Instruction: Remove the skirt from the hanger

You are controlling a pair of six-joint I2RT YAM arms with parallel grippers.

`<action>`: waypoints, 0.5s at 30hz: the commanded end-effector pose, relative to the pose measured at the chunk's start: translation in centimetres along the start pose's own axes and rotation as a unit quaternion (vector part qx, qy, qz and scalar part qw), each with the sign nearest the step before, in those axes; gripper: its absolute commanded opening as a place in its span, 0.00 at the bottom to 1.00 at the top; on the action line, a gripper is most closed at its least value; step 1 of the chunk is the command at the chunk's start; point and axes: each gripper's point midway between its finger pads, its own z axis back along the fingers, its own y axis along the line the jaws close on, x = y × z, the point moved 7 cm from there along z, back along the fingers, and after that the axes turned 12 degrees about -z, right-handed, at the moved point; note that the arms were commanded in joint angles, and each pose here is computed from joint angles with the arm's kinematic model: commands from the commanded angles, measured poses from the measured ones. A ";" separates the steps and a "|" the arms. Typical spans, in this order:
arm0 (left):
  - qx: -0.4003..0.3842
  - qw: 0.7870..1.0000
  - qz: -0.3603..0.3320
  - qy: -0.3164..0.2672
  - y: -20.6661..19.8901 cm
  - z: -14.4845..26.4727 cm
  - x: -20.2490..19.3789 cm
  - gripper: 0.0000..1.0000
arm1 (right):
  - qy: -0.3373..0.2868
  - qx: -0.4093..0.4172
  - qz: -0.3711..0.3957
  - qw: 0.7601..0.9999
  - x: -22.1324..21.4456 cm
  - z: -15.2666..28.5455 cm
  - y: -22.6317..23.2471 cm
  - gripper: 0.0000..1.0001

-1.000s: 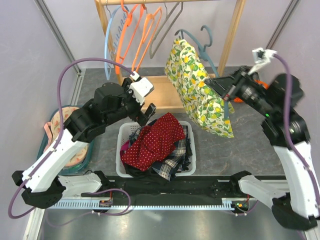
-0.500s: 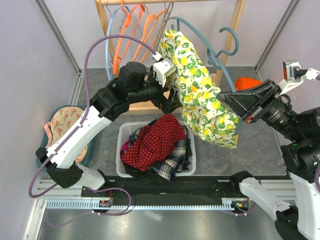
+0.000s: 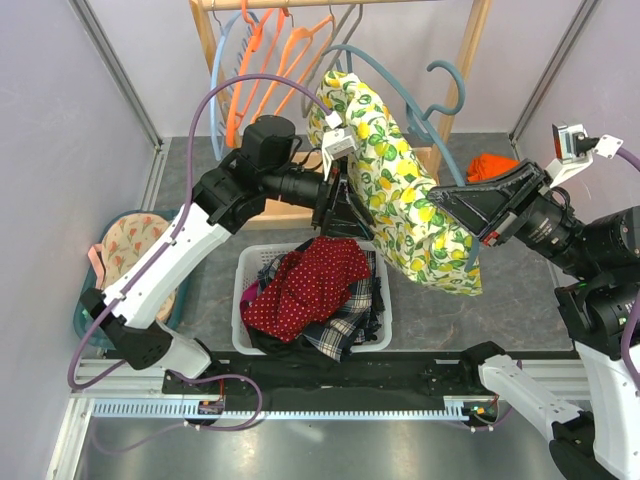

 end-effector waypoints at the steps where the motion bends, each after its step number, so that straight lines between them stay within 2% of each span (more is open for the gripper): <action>1: 0.035 0.999 -0.003 -0.022 1.0 -0.1 1.5 0.77 | -0.019 0.046 0.021 0.999 0.7 0.1 1.6 0.00; 2: 0.084 0.996 0.002 -0.022 1.8 0.1 1.6 0.94 | -0.020 0.047 0.022 0.998 0.7 0.1 1.7 0.00; 3: 0.109 0.994 0.003 -0.022 2.2 0.3 1.6 1.00 | -0.021 0.046 0.023 0.998 0.7 0.1 1.6 0.00; 5: 0.184 0.983 0.019 -0.016 3.4 0.8 1.1 1.00 | -0.022 0.046 0.027 0.998 0.7 0.3 1.8 0.00; 9: 0.270 0.962 0.036 0.002 5.1 1.5 -1.0 1.00 | -0.022 0.054 0.031 0.998 0.8 0.2 2.1 0.00; 11: 0.341 0.939 0.050 0.016 6.6 2.1 -2.4 1.00 | -0.024 0.058 0.033 0.997 1.0 0.1 2.2 0.00; 13: 0.368 0.928 0.051 0.024 7.1 2.4 -3.1 0.99 | -0.023 0.063 0.036 0.997 1.1 0.2 2.5 0.00; 15: 0.361 0.930 0.057 0.028 7.1 2.4 -3.6 1.00 | -0.025 0.069 0.039 0.997 1.2 0.2 2.8 0.00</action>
